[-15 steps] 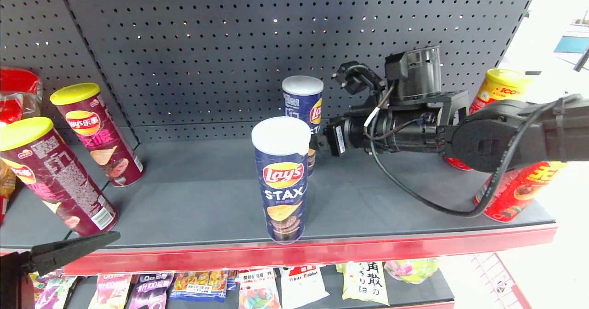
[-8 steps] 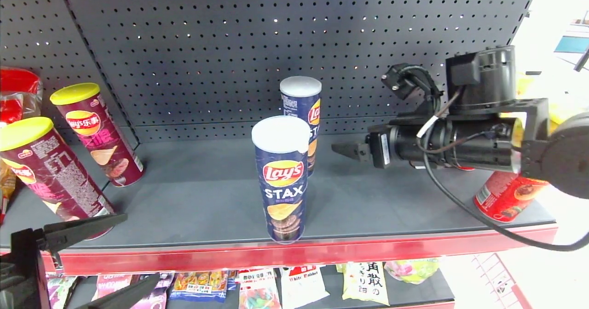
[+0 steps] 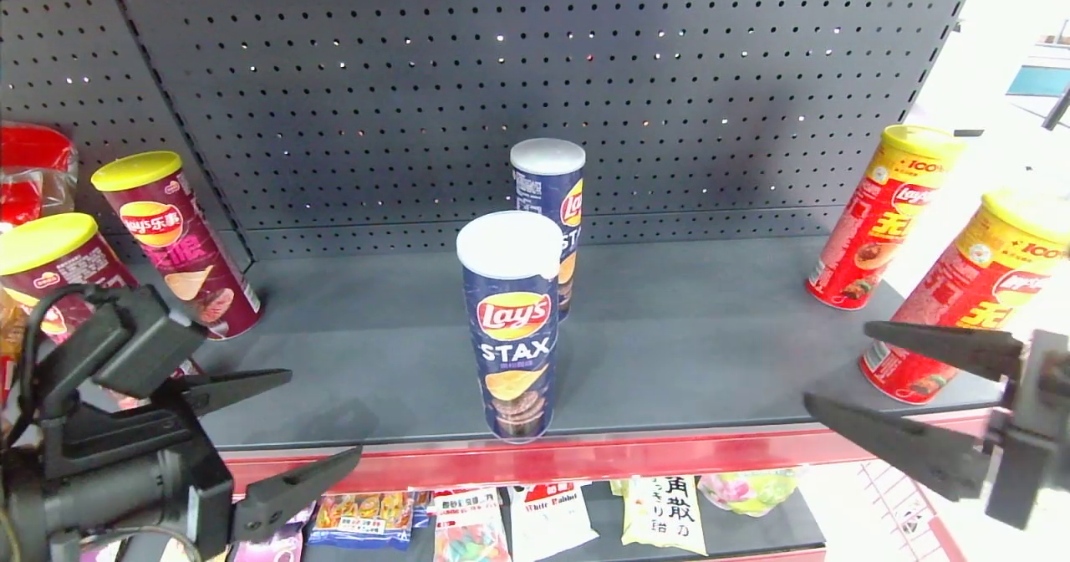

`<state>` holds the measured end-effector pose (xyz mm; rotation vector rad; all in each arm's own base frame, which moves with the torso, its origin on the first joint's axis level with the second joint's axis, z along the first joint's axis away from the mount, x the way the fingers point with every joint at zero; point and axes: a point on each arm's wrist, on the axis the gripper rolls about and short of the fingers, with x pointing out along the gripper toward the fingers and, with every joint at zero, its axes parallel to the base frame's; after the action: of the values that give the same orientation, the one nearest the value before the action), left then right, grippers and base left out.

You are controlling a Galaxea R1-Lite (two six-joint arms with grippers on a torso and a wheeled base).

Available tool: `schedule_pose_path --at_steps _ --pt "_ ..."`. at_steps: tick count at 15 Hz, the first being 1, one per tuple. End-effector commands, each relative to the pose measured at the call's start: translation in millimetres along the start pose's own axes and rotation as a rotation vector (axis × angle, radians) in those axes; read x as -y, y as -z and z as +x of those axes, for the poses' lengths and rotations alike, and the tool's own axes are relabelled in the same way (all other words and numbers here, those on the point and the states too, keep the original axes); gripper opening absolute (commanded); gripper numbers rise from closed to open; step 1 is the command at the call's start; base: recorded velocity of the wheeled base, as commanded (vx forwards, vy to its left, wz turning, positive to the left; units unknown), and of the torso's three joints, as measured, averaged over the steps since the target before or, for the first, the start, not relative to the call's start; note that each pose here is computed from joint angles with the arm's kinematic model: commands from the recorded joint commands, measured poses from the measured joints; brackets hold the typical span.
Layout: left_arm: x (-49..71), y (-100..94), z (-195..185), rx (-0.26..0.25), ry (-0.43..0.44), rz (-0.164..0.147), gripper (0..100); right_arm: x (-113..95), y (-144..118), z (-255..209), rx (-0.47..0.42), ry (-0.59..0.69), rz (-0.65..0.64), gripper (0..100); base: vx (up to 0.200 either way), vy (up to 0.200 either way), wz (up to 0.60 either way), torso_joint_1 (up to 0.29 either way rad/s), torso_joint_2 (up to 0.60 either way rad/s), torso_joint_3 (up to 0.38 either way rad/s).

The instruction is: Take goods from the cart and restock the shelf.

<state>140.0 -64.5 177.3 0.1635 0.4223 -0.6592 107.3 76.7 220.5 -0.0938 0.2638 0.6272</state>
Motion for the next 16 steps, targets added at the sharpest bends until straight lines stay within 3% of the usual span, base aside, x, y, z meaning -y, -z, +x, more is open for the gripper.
schedule_pose_path --at_steps 1,3,7,16 --pt "-1.4 -6.8 37 -0.092 0.034 0.001 100 1 52 -75 0.175 0.099 0.009 100 0.0 0.0 0.0 0.0 0.0 0.0" --pt "-5.3 -9.2 55 -0.132 0.036 -0.005 100 3 63 -87 0.219 0.173 0.029 100 0.0 0.0 0.0 0.0 0.0 0.0" --pt "-9.8 -10.5 82 -0.187 0.017 0.02 100 4 69 -94 0.246 0.243 0.051 100 0.0 0.0 0.0 0.0 0.0 0.0" --pt "-9.8 -20.3 120 -0.176 0.04 0.038 100 4 72 -92 0.235 0.242 0.057 100 0.0 0.0 0.0 0.0 0.0 0.0"
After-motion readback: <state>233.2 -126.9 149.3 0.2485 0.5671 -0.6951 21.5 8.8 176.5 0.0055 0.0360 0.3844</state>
